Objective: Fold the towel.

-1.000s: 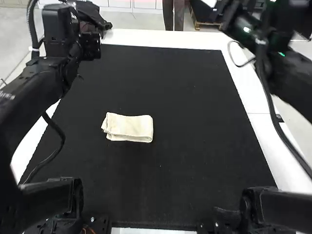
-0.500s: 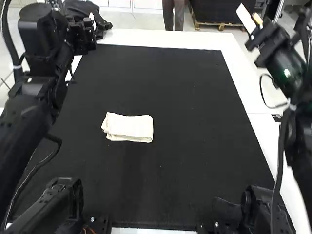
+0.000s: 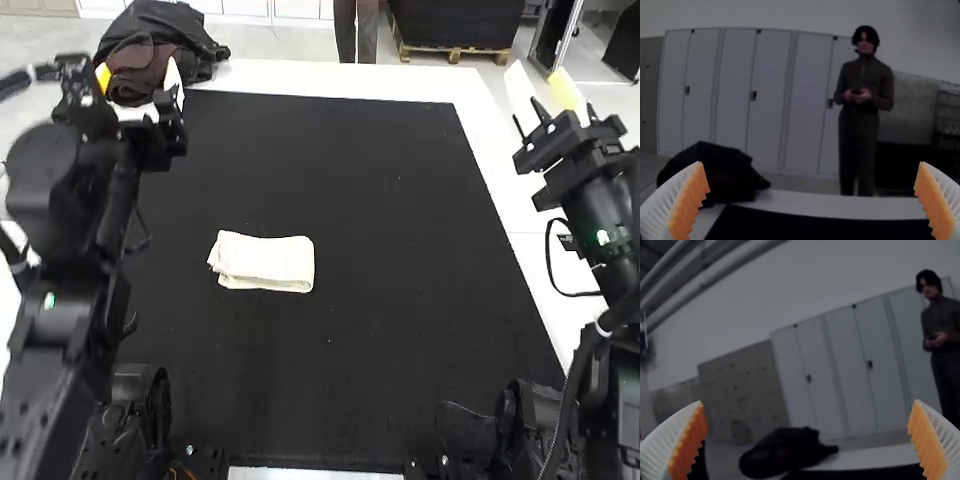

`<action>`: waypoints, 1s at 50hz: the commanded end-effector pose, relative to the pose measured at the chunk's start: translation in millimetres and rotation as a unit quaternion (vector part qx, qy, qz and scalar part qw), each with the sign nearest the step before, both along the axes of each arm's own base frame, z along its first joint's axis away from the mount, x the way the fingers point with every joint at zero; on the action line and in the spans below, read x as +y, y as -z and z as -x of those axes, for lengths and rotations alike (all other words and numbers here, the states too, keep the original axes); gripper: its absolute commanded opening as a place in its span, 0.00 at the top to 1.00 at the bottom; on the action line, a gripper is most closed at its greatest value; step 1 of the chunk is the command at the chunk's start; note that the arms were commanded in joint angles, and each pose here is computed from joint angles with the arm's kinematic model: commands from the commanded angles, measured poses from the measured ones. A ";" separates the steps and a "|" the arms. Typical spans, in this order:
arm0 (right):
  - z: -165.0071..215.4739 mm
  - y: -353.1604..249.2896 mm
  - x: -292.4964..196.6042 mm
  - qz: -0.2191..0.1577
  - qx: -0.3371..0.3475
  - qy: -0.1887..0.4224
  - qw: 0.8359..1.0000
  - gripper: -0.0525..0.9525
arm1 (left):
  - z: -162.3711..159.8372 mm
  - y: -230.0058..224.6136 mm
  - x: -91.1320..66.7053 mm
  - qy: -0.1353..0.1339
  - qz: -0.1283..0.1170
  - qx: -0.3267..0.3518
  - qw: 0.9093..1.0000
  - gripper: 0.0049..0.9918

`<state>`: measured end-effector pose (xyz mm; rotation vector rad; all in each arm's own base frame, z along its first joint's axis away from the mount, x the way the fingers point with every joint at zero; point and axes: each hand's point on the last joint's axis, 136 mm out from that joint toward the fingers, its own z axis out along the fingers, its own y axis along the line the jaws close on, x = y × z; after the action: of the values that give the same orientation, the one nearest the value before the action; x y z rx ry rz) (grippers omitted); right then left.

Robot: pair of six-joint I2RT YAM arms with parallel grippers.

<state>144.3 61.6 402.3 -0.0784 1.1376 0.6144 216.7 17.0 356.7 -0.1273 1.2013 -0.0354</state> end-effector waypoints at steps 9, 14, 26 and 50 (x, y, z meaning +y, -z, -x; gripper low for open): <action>-23.1 18.4 -87.0 0.041 0.002 0.293 0.955 0.03 | 39.8 -21.4 -2.4 -0.011 -0.029 -0.091 0.995 0.03; -32.4 35.3 -94.8 0.076 0.019 0.323 0.943 0.03 | 44.0 -27.6 -1.1 -0.035 -0.064 -0.111 0.991 0.03; -47.7 83.4 -143.3 0.086 0.037 0.454 0.886 0.03 | 29.6 4.8 -20.4 -0.055 -0.215 -0.134 0.966 0.03; -78.0 181.3 -154.3 0.044 0.131 0.437 0.889 0.03 | -17.1 104.7 -11.5 -0.035 -0.198 0.030 0.979 0.03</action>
<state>220.4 -89.7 236.0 0.3585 1.2801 -0.3204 234.1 8.9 252.6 0.1688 1.2428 0.2848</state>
